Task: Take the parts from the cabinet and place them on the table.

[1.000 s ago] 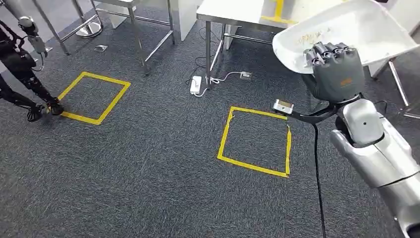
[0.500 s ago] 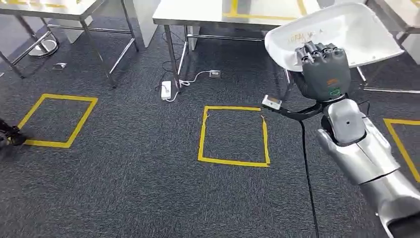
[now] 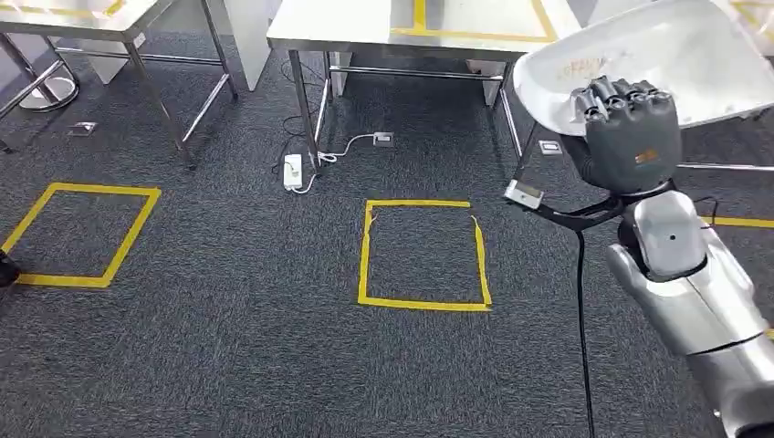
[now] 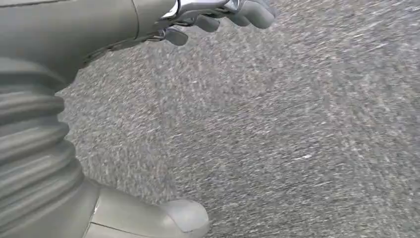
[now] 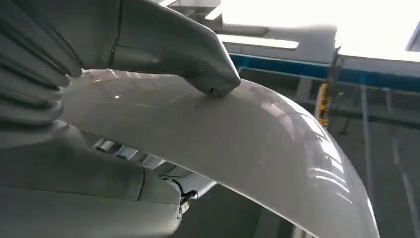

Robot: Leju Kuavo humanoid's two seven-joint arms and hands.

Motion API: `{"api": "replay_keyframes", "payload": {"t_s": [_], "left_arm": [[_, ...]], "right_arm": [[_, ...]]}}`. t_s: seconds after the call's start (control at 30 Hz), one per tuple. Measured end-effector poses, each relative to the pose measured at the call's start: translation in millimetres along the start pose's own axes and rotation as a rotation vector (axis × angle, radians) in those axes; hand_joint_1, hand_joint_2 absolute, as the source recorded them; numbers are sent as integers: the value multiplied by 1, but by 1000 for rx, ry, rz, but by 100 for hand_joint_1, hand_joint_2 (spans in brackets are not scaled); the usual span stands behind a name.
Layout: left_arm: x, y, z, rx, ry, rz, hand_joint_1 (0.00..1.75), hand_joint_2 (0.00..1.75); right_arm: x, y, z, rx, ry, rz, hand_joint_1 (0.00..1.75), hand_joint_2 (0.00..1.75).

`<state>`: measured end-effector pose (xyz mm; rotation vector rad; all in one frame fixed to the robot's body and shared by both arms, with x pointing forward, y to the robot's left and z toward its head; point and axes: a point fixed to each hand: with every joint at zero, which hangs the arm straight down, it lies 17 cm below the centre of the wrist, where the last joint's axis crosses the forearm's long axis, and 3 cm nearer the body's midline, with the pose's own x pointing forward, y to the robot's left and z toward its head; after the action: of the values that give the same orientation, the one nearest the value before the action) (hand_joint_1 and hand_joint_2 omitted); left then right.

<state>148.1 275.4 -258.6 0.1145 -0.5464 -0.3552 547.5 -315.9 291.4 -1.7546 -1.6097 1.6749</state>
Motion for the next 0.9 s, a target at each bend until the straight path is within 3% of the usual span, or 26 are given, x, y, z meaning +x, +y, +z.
{"api": "replay_keyframes", "payload": {"t_s": [0.2,0.57,0.9], "left_arm": [[4,2,-2,1,-2,-2,0,175],[-16,-3,5,-9,27,-2,0,175],[-11,-2,4,-2,18,6,0,175]], "right_arm": [[-13,-10,9,-22,18,21,175,175],[0,-9,15,-20,-9,28,175,175],[8,-4,30,-29,-27,70,175,175]]}}
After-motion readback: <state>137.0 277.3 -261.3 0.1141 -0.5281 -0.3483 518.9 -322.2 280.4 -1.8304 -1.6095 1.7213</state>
